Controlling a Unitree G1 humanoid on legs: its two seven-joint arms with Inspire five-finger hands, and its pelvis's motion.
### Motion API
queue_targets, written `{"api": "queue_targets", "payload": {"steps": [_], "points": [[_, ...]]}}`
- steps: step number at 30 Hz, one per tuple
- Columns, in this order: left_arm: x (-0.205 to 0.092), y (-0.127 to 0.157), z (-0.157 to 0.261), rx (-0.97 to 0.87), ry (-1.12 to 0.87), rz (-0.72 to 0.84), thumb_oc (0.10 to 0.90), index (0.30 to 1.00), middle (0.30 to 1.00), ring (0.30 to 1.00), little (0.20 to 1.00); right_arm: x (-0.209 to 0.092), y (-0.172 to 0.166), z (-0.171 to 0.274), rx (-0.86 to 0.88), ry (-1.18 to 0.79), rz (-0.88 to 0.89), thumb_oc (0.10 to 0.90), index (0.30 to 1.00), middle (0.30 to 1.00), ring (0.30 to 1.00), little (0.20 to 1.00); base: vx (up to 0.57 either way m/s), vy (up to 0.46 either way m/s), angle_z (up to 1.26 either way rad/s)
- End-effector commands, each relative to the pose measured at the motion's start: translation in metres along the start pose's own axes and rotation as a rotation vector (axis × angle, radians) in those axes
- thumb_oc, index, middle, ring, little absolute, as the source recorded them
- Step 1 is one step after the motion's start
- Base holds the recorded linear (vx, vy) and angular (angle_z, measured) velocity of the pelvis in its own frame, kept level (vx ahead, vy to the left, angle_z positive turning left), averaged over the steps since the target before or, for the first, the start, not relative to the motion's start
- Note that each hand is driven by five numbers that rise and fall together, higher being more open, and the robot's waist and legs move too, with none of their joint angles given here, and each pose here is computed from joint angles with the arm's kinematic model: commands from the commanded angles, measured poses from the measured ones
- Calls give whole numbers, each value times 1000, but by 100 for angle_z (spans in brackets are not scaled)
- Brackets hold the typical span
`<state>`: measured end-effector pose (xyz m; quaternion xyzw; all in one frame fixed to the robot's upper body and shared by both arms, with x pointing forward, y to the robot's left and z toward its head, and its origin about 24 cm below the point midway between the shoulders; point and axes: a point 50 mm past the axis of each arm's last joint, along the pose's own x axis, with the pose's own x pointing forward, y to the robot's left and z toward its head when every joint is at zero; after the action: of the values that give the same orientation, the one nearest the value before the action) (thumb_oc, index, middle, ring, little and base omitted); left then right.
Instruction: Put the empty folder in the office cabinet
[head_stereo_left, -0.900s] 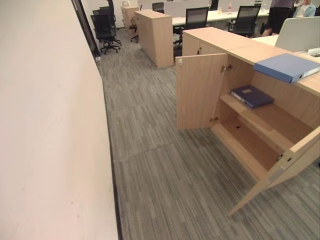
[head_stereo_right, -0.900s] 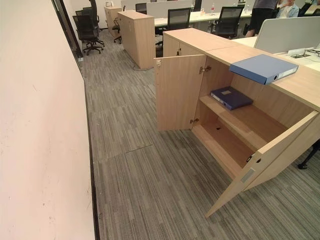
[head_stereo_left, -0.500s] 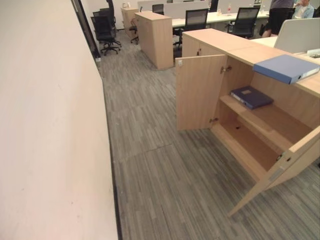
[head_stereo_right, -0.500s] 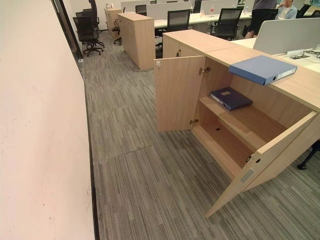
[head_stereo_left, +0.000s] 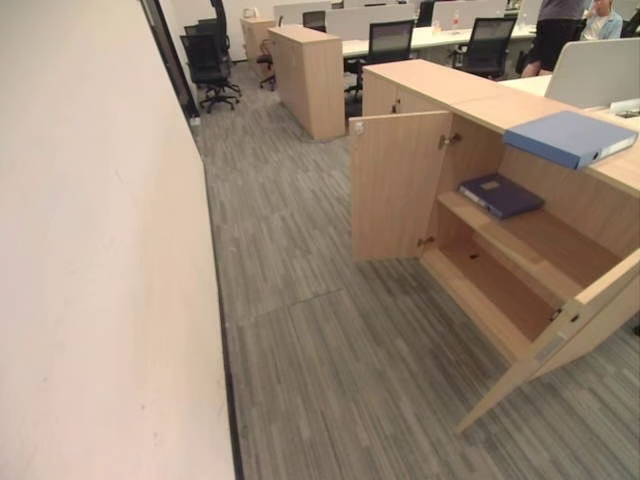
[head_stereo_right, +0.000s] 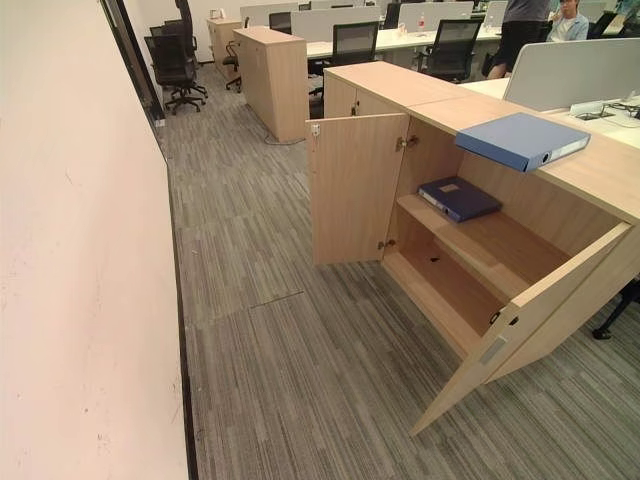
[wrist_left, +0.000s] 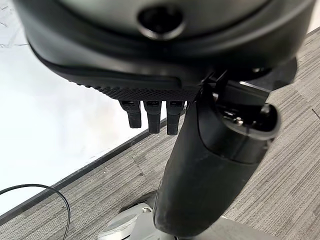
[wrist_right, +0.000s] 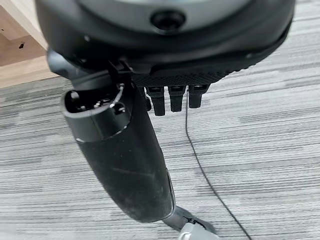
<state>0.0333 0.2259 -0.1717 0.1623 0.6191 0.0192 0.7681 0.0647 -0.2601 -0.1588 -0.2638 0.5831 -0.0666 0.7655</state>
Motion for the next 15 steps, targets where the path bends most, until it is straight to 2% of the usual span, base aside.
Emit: {"api": "queue_targets", "payload": {"steps": [1, 11, 15], "points": [[2, -2, 8, -14, -1, -13, 800, 900, 900, 900, 900, 5, -15, 31, 53, -88, -56, 800, 900, 900, 900, 900, 0, 0, 0], [2, -2, 9, -1, -5, -20, 800, 900, 900, 900, 900, 6, -24, 47, 81, -150, -77, 800, 900, 900, 900, 900, 1, 0, 0], [2, -2, 9, -2, -12, -20, 800, 900, 900, 900, 900, 2, -31, 74, 87, -277, -87, 800, 900, 900, 900, 900, -2, -1, -3]]}}
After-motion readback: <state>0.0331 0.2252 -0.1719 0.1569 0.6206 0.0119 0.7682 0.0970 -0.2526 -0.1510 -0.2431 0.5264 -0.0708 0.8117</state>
